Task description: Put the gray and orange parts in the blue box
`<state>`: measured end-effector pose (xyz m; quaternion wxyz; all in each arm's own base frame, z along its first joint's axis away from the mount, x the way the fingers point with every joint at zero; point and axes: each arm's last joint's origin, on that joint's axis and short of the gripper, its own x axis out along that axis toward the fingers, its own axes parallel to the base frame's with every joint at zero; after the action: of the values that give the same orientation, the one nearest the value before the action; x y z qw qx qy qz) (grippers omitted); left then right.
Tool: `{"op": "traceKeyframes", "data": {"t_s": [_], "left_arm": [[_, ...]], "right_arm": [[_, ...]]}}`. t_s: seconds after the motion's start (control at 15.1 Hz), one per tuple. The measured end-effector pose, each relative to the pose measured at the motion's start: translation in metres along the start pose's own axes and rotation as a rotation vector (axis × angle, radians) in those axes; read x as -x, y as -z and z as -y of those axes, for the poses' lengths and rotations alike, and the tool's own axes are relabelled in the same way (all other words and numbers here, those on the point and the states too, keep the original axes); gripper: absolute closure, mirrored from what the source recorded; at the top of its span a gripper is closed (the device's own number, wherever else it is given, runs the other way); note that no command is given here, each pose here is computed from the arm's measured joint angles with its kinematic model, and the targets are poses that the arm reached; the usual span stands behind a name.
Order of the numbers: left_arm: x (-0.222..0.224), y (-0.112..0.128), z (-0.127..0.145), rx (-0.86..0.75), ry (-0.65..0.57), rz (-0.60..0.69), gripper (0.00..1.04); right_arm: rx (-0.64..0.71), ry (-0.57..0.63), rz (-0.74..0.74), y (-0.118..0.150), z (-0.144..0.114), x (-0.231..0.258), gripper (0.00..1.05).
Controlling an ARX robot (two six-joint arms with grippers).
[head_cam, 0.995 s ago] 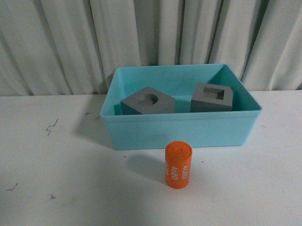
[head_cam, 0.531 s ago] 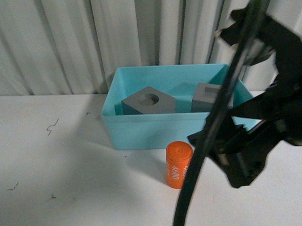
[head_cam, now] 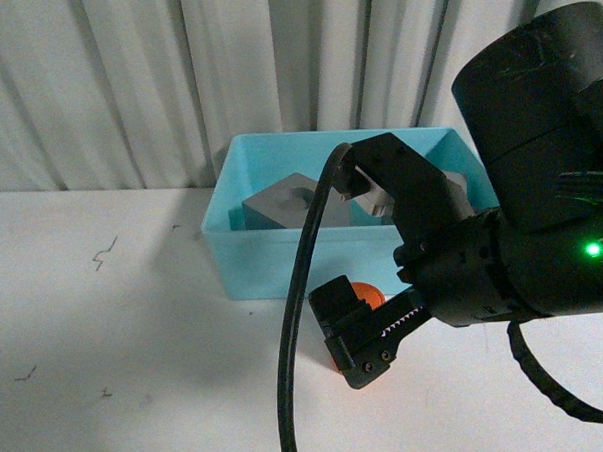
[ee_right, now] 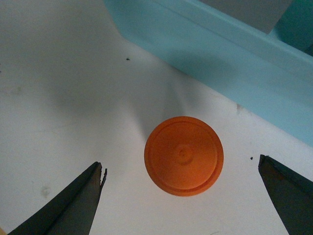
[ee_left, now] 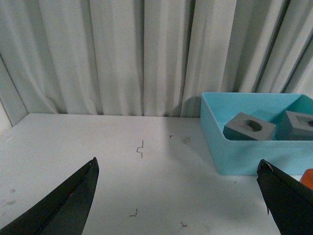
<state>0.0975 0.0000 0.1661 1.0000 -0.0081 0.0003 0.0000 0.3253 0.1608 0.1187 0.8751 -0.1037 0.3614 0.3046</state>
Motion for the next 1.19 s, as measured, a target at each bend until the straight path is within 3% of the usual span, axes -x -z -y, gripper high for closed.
{"op": "traceKeyframes", "data": {"t_s": [0.4,0.66,0.8,0.99,1.13,1.19], "left_arm": [[0.000,0.000,0.000,0.000,0.000,0.000,0.07],[0.000,0.000,0.000,0.000,0.000,0.000,0.07],[0.000,0.000,0.000,0.000,0.000,0.000,0.07],[0.000,0.000,0.000,0.000,0.000,0.000,0.07],[0.000,0.000,0.000,0.000,0.000,0.000,0.07],[0.000,0.000,0.000,0.000,0.000,0.000,0.07]], "right_arm": [[-0.024,0.018,-0.042,-0.001,-0.007,-0.028,0.10],[-0.021,0.023,-0.040,-0.004,-0.008,-0.033,0.54],[-0.026,0.027,-0.018,-0.007,-0.008,-0.031,0.57],[-0.072,-0.016,0.195,-0.045,-0.003,0.025,0.57],[-0.093,0.059,0.421,-0.090,0.027,0.081,0.57],[-0.112,0.105,0.466,-0.100,0.044,0.089,0.57]]}}
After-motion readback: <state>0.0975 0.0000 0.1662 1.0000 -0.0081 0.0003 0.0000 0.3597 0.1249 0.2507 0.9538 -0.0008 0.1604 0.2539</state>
